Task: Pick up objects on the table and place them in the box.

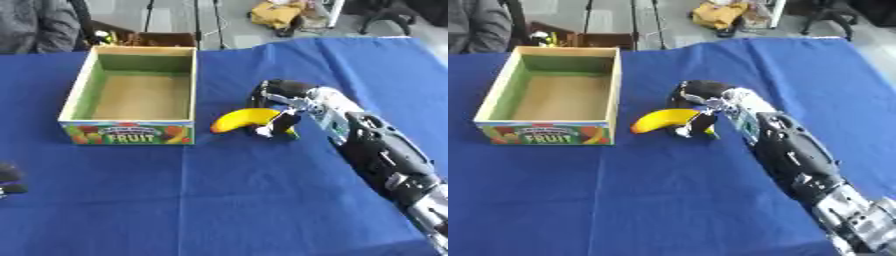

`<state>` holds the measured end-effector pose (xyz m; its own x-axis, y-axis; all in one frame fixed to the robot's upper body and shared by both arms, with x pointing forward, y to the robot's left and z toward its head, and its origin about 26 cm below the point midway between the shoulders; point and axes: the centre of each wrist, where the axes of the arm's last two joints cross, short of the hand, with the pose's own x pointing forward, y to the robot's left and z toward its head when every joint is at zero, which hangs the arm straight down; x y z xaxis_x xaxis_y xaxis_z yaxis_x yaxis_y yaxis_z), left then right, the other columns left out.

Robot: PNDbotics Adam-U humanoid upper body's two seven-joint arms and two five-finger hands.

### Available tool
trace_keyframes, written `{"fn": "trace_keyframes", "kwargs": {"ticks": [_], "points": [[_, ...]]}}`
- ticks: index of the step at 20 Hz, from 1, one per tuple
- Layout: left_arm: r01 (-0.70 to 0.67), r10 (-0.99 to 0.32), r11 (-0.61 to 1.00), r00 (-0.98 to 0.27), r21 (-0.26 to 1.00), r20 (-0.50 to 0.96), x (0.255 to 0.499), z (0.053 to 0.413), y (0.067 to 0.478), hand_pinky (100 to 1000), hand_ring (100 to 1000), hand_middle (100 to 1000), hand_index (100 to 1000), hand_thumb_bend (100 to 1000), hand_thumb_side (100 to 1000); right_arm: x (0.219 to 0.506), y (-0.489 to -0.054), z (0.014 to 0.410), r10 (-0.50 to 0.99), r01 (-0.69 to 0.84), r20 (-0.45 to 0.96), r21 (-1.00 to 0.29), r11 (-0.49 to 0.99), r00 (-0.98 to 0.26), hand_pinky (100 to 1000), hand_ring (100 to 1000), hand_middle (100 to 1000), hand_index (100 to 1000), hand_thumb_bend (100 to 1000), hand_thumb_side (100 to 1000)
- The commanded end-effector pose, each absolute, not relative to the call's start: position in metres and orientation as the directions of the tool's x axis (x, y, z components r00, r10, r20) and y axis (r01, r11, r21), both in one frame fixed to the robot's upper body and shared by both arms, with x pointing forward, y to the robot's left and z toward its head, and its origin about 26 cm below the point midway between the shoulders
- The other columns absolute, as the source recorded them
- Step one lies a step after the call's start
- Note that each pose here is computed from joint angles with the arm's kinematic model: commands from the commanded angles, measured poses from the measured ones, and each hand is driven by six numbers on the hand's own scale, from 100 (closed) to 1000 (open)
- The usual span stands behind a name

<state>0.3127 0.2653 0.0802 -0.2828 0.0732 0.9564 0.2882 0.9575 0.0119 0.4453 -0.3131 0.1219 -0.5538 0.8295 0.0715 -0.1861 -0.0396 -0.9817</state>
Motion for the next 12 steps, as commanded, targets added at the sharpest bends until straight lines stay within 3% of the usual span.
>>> {"fn": "trace_keyframes", "kwargs": {"ticks": [1, 12], "points": [[0.292, 0.067, 0.956, -0.308, 0.027, 0.949, 0.313, 0.087, 0.266, 624, 657, 598, 656, 169, 1000, 0.446, -0.322, 0.129, 0.841, -0.164, 0.042, -0.985, -0.056, -0.540, 604, 592, 474, 663, 212, 392], [0.292, 0.067, 0.956, -0.307, 0.027, 0.949, 0.313, 0.087, 0.266, 623, 655, 597, 656, 169, 1000, 0.445, -0.316, 0.145, 0.818, -0.105, 0.036, -0.994, -0.030, -0.573, 602, 592, 468, 662, 195, 376]]}}
